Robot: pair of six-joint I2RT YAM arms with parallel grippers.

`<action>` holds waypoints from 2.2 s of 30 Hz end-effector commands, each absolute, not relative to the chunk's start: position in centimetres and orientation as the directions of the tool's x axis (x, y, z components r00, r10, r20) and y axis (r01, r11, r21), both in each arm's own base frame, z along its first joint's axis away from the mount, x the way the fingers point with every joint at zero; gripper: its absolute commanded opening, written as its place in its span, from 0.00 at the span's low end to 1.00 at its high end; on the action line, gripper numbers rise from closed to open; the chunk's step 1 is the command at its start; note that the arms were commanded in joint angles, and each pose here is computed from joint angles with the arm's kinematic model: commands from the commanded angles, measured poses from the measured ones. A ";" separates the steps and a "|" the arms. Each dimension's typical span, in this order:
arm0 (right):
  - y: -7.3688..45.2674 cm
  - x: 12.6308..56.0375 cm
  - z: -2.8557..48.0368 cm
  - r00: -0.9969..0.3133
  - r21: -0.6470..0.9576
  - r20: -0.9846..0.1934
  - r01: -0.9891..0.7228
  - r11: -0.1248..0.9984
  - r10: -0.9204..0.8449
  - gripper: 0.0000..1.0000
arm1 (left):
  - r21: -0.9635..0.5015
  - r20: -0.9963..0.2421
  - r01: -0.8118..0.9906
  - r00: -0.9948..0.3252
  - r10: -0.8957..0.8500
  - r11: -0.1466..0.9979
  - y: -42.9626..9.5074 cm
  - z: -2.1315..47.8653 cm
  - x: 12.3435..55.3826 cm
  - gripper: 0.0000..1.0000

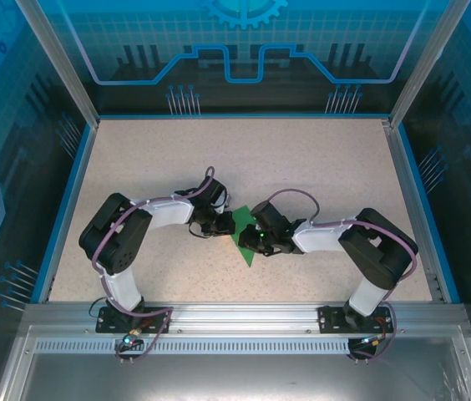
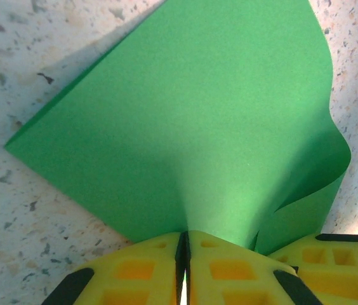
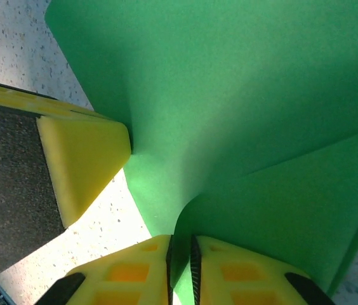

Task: Fold a paper plane with a square sheet of paper (pick it up from the middle)
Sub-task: Third fold the triangle at the center of the table.

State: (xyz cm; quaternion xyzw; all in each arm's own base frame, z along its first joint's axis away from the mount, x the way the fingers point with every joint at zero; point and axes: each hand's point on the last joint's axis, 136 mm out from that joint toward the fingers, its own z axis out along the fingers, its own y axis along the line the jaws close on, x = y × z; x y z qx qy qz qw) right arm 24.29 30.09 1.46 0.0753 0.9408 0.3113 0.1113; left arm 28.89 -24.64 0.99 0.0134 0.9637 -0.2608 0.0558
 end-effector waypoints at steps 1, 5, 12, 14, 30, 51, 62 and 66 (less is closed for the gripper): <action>29.2 24.5 0.3 -0.962 0.562 -0.151 0.105 0.820 0.227 0.20 | -0.399 0.003 0.004 -1.000 0.006 0.917 -22.0 -2.6 25.8 0.12; 29.1 24.4 0.2 -0.962 0.557 -0.150 0.109 0.824 0.228 0.27 | -0.401 0.002 0.004 -1.000 0.006 0.916 -22.0 -2.6 25.9 0.12; 28.9 24.3 0.4 -0.960 0.558 -0.154 0.110 0.823 0.232 0.40 | -0.407 -0.002 0.002 -1.000 0.001 0.913 -21.9 -2.3 25.9 0.12; 28.8 24.3 0.4 -0.960 0.556 -0.155 0.111 0.823 0.234 0.42 | -0.411 -0.008 0.002 -1.000 -0.001 0.911 -21.9 -2.0 26.1 0.13; 27.9 23.3 -0.5 -0.962 0.544 -0.142 0.120 0.831 0.232 0.30 | -0.553 -0.054 -0.024 -0.996 -0.064 0.833 -23.2 3.3 27.3 0.13; 27.2 22.4 -1.4 -0.969 0.527 -0.124 0.119 0.841 0.214 0.03 | -0.641 -0.015 -0.017 -0.999 -0.034 0.767 -26.4 4.4 26.3 0.13; 27.0 22.0 -1.4 -0.972 0.531 -0.135 0.091 0.842 0.190 0.00 | -0.624 0.014 -0.016 -1.000 -0.009 0.781 -27.1 2.9 25.7 0.11; 27.0 21.9 -1.4 -0.973 0.536 -0.134 0.089 0.840 0.188 0.00 | -0.618 0.015 -0.009 -1.000 0.001 0.786 -27.2 2.7 25.6 0.11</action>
